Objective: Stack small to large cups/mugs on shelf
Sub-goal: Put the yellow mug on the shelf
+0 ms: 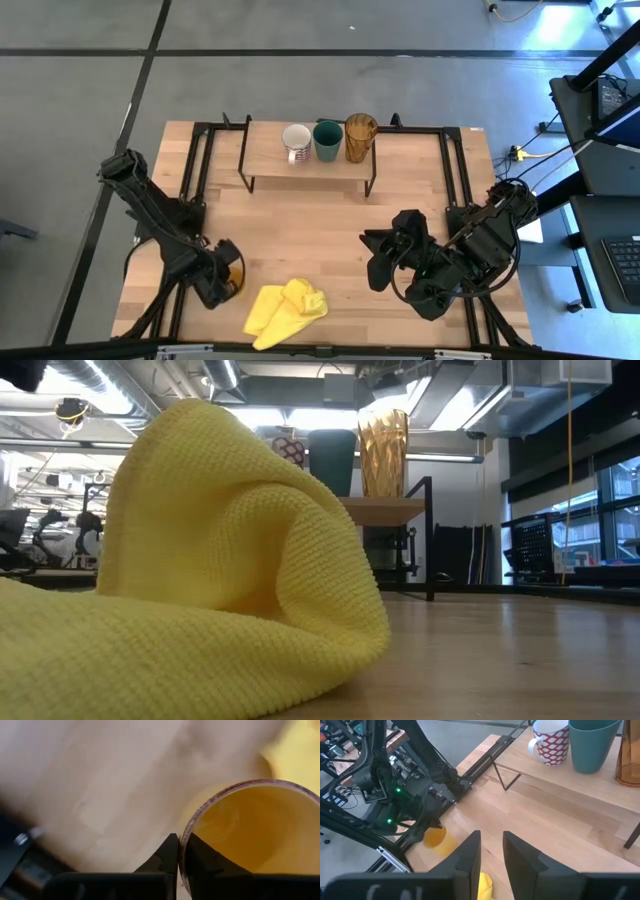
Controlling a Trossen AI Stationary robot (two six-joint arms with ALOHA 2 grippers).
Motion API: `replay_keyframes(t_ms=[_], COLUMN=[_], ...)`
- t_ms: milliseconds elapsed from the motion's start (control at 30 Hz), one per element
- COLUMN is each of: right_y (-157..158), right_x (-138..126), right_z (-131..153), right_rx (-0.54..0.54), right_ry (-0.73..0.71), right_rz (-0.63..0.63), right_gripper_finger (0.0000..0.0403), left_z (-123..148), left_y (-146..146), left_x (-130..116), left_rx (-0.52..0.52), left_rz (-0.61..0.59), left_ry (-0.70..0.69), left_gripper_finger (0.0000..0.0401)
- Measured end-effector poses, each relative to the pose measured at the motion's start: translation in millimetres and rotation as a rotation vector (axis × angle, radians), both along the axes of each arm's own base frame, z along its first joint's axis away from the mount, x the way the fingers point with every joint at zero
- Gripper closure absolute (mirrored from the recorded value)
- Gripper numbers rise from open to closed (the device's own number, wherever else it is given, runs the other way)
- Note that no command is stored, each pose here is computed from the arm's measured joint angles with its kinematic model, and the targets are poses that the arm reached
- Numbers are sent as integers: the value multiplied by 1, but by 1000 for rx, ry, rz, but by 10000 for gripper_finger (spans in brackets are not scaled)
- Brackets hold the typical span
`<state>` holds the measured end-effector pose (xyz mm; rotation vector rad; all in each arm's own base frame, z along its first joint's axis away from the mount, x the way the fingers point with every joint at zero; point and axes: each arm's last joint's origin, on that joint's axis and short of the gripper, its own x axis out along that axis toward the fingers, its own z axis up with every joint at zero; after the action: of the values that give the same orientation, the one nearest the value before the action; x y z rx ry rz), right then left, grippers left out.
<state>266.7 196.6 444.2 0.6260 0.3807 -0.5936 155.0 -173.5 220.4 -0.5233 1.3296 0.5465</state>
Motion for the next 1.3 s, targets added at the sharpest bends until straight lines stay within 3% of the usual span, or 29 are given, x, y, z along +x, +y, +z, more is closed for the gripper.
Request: replay_keyframes(t_ms=[200, 467, 600, 867, 1133, 1300], right_y=[-1, -12, -22, -33, -64, -85], right_x=[1, 3, 5, 3, -9, -35], right_z=[0, 1, 1, -2, 20, 43], right_rx=[-9, -95, -106, -138, -255, -310], right_ry=[-10, -43, 1, 72, 74, 85], right_rz=[-14, -95, -108, -119, -131, -82], right_gripper_finger=[320, 320, 320, 320, 320, 320], left_z=[1, 1, 4, 5, 6, -2], left_y=[18, 40, 51, 59, 60, 61], left_x=[3, 27, 37, 37, 31, 29], left_rx=[47, 18, -18, 12, 27, 24], left_rz=[256, 465, 492, 540, 615, 707], left_ry=[61, -4, -42, -29, 6, -6], left_gripper_finger=[393, 394, 394, 394, 393, 392])
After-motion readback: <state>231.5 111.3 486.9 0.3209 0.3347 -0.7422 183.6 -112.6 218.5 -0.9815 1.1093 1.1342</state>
